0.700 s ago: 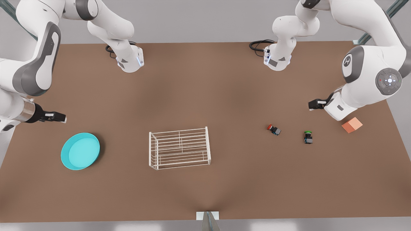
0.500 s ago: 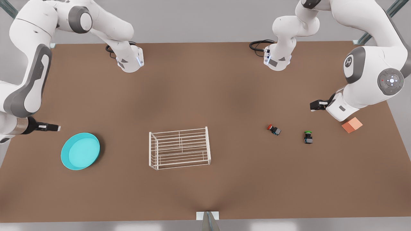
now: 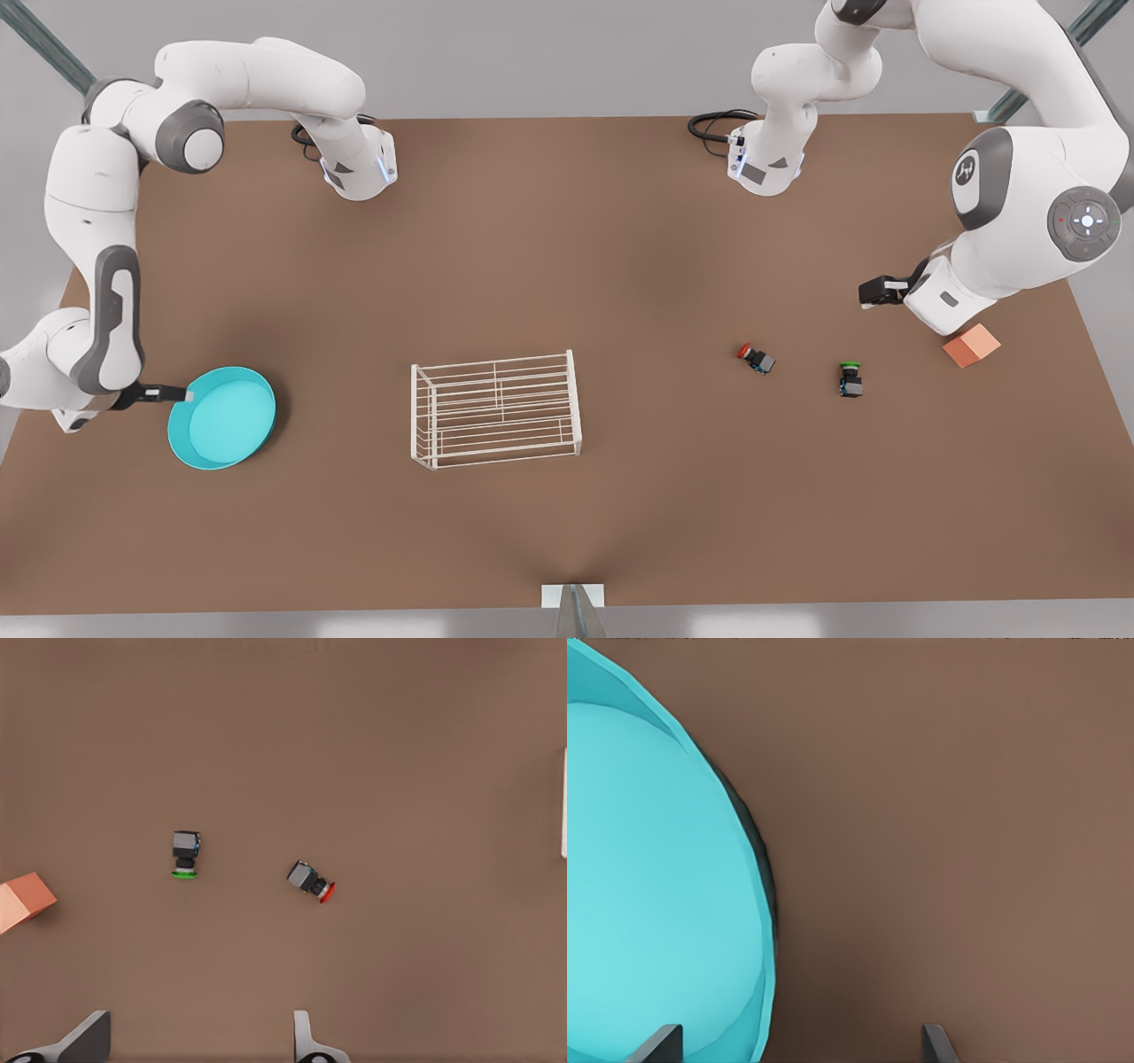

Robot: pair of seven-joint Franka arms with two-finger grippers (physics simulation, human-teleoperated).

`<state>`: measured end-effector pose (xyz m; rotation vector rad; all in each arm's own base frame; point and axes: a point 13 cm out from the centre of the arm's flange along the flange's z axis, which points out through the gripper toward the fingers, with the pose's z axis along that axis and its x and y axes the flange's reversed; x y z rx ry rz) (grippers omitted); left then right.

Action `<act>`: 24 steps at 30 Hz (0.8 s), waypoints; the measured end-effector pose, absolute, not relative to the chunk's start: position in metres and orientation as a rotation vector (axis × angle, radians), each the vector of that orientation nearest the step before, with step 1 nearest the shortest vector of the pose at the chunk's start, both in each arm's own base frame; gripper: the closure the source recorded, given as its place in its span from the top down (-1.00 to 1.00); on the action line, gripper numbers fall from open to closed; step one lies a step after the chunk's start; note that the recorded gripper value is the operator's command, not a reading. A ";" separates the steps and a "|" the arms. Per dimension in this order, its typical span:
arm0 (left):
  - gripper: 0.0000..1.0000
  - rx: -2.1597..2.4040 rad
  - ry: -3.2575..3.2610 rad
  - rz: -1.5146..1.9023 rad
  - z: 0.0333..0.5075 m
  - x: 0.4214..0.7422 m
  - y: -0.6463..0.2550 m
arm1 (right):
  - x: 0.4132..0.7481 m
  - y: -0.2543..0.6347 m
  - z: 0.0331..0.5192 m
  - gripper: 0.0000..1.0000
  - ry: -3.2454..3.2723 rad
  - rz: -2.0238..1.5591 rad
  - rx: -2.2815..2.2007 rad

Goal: Place the plate on the shelf with right arm and place the red button switch in the plate with left arm

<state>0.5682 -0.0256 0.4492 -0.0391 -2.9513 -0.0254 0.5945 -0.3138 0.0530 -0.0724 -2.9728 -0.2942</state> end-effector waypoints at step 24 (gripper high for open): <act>1.00 -0.039 -2.962 -0.035 0.449 0.571 -0.023 | 0.618 -0.297 0.040 -0.29 -3.121 -0.383 0.195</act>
